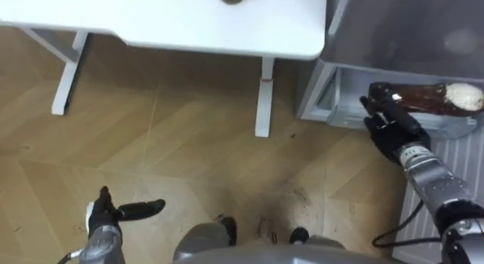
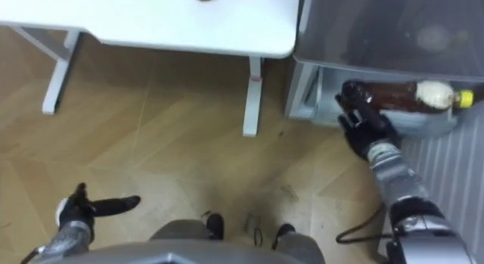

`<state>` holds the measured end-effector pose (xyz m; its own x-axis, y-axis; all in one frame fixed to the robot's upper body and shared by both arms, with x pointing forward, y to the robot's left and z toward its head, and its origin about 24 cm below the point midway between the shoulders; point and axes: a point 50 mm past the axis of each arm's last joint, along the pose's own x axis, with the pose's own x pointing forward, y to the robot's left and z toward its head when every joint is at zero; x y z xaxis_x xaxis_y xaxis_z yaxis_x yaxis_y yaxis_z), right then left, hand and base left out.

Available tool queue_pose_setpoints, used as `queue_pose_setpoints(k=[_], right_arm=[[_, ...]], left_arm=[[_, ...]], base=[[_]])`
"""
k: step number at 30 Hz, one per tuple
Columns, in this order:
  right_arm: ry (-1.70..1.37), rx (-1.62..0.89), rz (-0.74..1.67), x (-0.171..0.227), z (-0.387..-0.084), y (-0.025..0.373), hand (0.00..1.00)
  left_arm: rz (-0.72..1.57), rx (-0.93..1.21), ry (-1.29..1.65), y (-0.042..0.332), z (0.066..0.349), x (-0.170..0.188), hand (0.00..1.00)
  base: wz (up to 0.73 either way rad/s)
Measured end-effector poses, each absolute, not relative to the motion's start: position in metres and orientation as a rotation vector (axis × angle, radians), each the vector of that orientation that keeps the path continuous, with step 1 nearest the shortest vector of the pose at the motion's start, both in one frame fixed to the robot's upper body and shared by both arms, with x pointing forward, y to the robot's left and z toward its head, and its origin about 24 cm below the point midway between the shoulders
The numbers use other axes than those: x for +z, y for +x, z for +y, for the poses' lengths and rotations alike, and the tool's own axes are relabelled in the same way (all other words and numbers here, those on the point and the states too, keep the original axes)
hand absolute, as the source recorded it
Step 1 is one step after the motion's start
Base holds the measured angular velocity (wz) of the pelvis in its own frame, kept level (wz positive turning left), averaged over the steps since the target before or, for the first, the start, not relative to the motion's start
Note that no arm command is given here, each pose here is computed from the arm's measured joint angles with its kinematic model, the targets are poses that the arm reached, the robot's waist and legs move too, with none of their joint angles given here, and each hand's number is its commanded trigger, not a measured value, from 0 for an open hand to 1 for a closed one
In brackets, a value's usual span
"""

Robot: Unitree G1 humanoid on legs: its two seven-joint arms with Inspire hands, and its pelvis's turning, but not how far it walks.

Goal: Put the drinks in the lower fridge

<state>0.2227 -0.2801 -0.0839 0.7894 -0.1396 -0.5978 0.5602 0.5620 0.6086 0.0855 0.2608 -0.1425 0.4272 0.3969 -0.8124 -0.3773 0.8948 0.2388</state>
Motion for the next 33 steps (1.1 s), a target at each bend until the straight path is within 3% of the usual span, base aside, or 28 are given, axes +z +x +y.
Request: queue_pose_setpoints(k=[14, 25, 33], right_arm=[[0.932, -0.449, 0.463, -0.05, -0.293, 0.268, 1.0], [0.934, -0.425, 0.444, -0.038, -0.292, 0.282, 1.0], [0.915, -0.368, 0.36, -0.001, -0.297, 0.314, 1.0]], left_arm=[[1.124, 0.303, 0.07, 0.095, 0.255, -0.151, 0.0], [1.148, 0.252, 0.095, 0.094, 0.251, -0.152, 0.0], [1.143, 0.244, 0.103, 0.096, 0.258, -0.149, 0.0]], base=[[-0.05], [0.03], [0.0]])
